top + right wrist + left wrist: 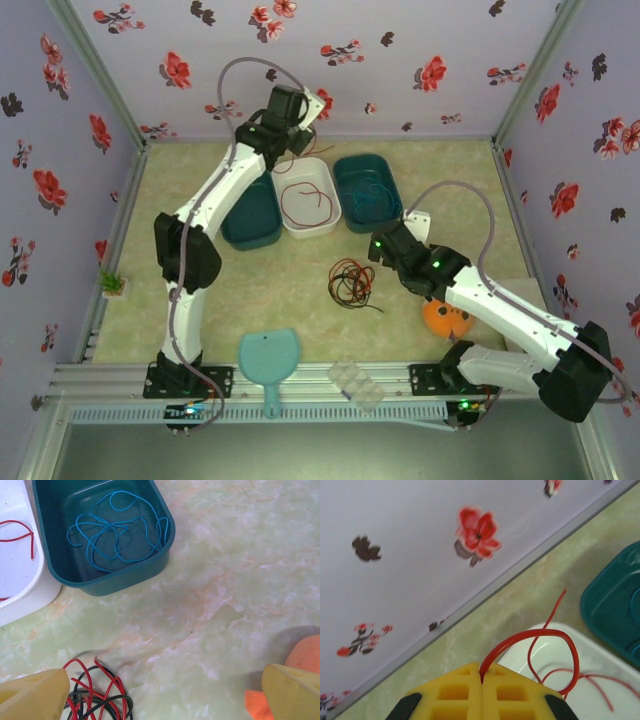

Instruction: Untangle the cables

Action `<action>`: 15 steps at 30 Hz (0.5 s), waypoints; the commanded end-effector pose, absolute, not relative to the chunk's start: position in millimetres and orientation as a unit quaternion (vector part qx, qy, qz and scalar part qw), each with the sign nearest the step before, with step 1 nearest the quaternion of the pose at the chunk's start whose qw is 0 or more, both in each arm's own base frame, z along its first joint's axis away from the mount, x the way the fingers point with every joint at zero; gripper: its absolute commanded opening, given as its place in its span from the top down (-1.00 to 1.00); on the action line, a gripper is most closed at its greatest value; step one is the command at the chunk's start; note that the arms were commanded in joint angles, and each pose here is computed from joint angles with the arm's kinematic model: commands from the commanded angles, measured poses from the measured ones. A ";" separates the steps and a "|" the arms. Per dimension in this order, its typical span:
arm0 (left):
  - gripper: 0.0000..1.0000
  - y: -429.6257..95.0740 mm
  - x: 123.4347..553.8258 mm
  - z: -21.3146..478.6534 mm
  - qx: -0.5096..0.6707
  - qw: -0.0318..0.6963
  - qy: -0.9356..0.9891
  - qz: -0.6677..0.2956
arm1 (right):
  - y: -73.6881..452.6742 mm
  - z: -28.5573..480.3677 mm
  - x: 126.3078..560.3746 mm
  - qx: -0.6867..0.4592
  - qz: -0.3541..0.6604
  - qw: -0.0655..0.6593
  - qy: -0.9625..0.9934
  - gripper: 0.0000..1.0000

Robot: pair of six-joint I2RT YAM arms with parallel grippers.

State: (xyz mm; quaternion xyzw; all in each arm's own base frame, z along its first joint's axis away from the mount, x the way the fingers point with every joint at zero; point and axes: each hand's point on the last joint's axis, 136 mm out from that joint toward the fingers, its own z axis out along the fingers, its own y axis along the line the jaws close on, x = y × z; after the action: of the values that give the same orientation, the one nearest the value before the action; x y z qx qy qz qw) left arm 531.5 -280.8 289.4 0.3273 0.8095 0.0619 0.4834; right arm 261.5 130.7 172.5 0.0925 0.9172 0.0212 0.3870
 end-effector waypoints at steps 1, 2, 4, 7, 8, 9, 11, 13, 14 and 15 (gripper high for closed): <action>1.00 -300.6 538.0 317.8 0.309 0.533 0.786 0.051 | 120.0 170.0 260.5 0.110 0.005 0.390 0.914 -0.99; 1.00 -301.3 539.4 318.0 0.295 0.537 0.789 0.043 | 120.5 169.3 260.4 0.110 0.007 0.390 0.914 -0.99; 1.00 -301.2 542.4 315.9 0.258 0.545 0.797 0.019 | 120.9 166.3 260.0 0.108 0.006 0.387 0.916 -0.99; 1.00 -306.3 541.0 309.7 0.214 0.553 0.805 -0.029 | 122.5 163.2 260.0 0.107 0.008 0.384 0.917 -0.99; 1.00 -307.9 540.1 308.0 0.201 0.554 0.807 -0.045 | 123.2 162.3 260.1 0.106 0.008 0.383 0.918 -0.99; 1.00 -309.1 538.6 305.6 0.188 0.555 0.808 -0.060 | 123.9 161.4 260.3 0.105 0.009 0.382 0.918 -0.99; 1.00 -308.4 535.9 302.5 0.155 0.559 0.810 -0.087 | 124.8 160.5 260.4 0.105 0.010 0.380 0.919 -0.99; 1.00 -305.1 531.6 298.6 0.127 0.566 0.807 -0.109 | 125.9 159.3 260.3 0.104 0.013 0.379 0.919 -0.99; 1.00 -302.2 530.2 298.5 0.114 0.570 0.805 -0.117 | 126.1 158.1 260.0 0.104 0.014 0.378 0.920 -0.99; 1.00 -299.3 527.5 296.7 0.101 0.573 0.803 -0.127 | 126.3 157.9 260.2 0.104 0.014 0.378 0.920 -0.99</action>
State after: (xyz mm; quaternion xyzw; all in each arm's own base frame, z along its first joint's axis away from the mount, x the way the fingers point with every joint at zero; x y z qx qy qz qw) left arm 530.6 -304.3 240.8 0.1832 0.8395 -0.0529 0.5089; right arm 259.0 129.3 163.3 0.0891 0.9209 0.0154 0.3792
